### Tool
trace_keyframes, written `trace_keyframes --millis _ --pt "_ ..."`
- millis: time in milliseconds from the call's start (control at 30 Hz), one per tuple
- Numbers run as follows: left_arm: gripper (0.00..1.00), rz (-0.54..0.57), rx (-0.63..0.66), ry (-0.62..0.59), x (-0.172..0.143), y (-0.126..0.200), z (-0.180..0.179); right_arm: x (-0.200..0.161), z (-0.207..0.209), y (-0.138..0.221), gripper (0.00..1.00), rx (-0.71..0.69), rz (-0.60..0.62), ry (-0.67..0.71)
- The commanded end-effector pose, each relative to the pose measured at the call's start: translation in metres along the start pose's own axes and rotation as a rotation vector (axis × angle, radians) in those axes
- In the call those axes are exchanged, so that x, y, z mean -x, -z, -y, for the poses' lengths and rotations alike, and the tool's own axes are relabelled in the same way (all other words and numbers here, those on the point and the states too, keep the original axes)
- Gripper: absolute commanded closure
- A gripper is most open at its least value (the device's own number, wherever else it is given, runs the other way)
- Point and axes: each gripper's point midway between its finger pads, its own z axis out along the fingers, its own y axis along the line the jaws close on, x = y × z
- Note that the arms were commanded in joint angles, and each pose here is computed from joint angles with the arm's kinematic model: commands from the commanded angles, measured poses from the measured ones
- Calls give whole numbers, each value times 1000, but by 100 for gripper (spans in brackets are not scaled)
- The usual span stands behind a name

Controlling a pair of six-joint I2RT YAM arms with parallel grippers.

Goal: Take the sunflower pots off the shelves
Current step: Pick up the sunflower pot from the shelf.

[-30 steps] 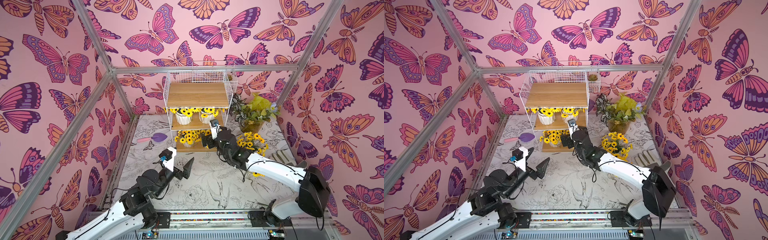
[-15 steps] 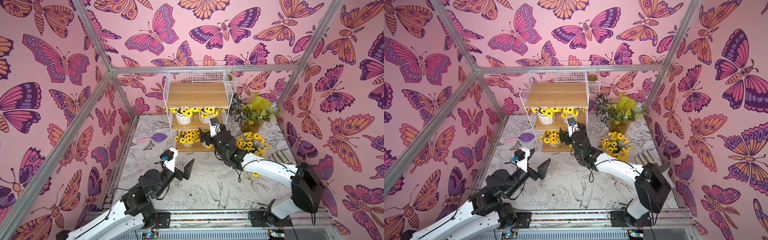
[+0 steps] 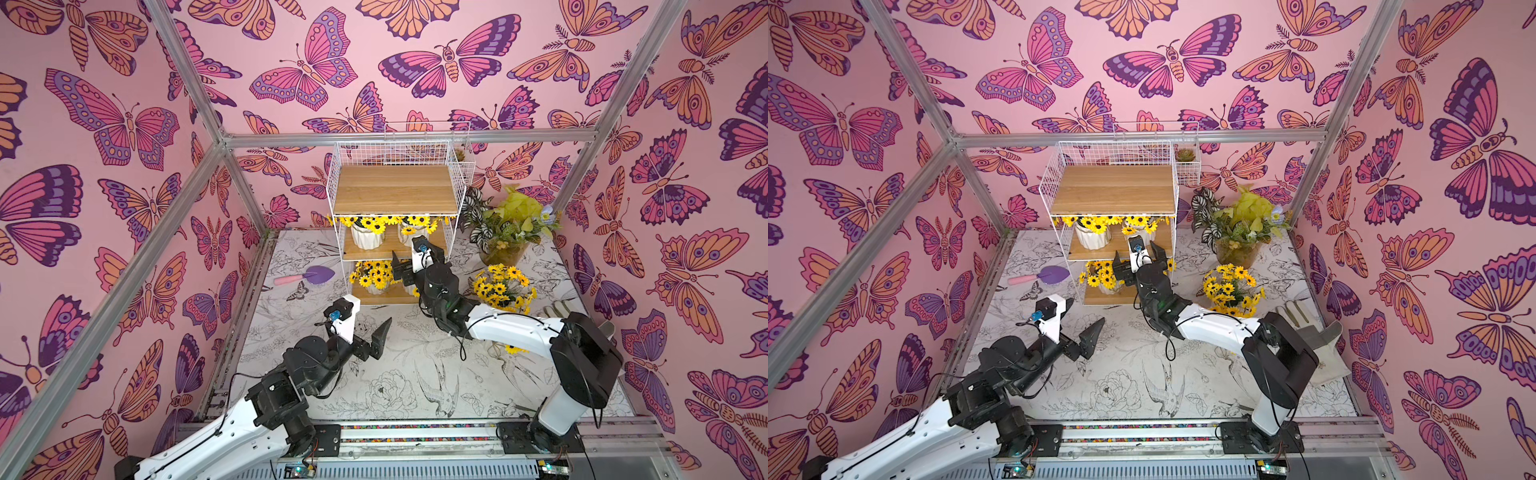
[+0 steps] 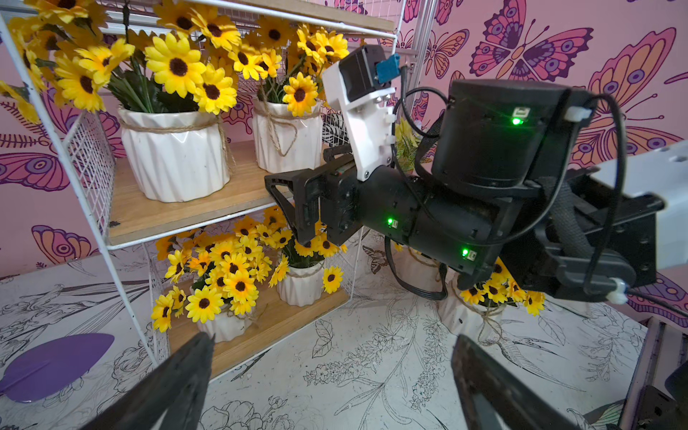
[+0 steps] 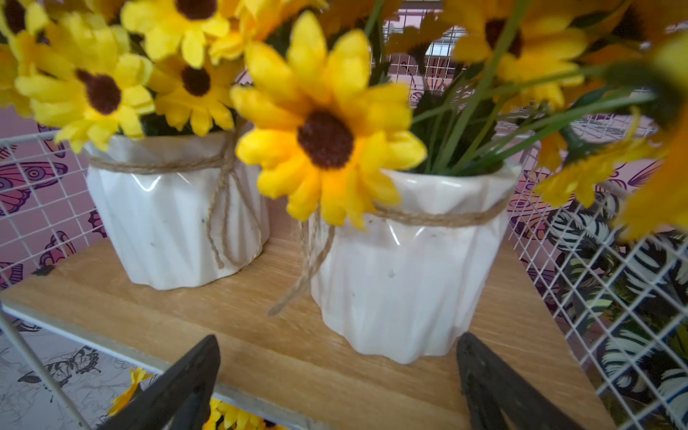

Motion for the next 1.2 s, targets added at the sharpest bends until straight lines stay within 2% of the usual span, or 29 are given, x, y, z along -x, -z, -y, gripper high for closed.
trace_keyframes --millis 0,433,1167 --pt "0 1 -2 2 -2 -1 0 24 3 -1 1 -26 70 -28" --pt "0 -2 -7 -8 -3 -5 2 37 10 -10 1 -95 129 -14" --pt "0 -11 -3 -27 -7 -11 3 27 22 -37 1 -149 158 -57"
